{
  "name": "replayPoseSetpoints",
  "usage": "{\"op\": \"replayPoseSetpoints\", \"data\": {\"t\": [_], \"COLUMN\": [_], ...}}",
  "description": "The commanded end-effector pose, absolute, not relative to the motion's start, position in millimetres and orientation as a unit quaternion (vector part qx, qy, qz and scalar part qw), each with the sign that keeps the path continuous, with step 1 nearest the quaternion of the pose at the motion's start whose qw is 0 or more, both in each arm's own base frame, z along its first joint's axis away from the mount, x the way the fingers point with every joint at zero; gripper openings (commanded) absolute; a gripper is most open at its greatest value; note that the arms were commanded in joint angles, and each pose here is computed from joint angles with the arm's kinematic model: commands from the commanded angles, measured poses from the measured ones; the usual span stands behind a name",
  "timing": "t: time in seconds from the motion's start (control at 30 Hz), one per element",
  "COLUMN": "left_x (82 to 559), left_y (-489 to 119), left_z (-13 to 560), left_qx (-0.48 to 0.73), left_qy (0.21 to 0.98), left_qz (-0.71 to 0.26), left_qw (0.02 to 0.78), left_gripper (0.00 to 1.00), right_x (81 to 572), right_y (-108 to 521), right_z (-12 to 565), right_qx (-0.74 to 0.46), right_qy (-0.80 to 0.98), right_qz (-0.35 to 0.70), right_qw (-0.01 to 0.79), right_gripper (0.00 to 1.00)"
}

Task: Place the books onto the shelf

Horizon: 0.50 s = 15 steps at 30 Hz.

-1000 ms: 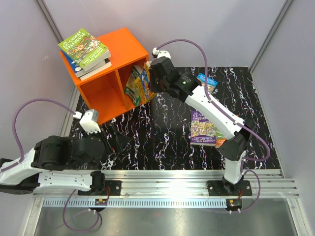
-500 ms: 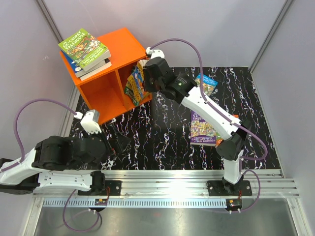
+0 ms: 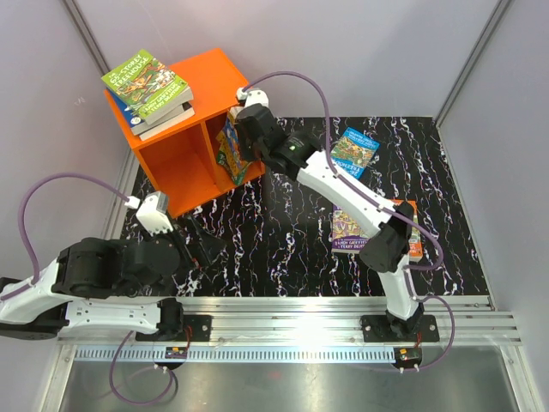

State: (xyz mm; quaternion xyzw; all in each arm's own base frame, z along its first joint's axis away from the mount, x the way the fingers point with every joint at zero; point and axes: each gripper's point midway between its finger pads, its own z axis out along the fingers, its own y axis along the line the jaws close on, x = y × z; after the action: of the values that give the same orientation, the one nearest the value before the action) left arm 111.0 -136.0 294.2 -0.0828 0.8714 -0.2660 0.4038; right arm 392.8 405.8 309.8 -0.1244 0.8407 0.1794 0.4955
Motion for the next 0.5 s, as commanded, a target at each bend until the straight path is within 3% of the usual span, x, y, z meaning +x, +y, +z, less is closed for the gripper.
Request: {"op": "replayPoseSetpoints", "data": {"t": [0.0,0.47], "left_x": [110,113], "left_y": [-110,-100], "left_z": [283,282], "left_qx": [-0.083,-0.098], "left_qy": [0.883,0.88], "left_qz": [-0.221,-0.21], "left_qw": [0.404,0.414], "left_gripper": [0.99,0.99], "right_x": [416,458], "right_y": [423,446], "right_z": [335,280], "right_qx": [-0.109,-0.073], "right_qy": [0.805,0.809], "right_qz": [0.194,0.205], "right_qw": [0.55,0.547], "right_gripper": [0.0,0.0]}}
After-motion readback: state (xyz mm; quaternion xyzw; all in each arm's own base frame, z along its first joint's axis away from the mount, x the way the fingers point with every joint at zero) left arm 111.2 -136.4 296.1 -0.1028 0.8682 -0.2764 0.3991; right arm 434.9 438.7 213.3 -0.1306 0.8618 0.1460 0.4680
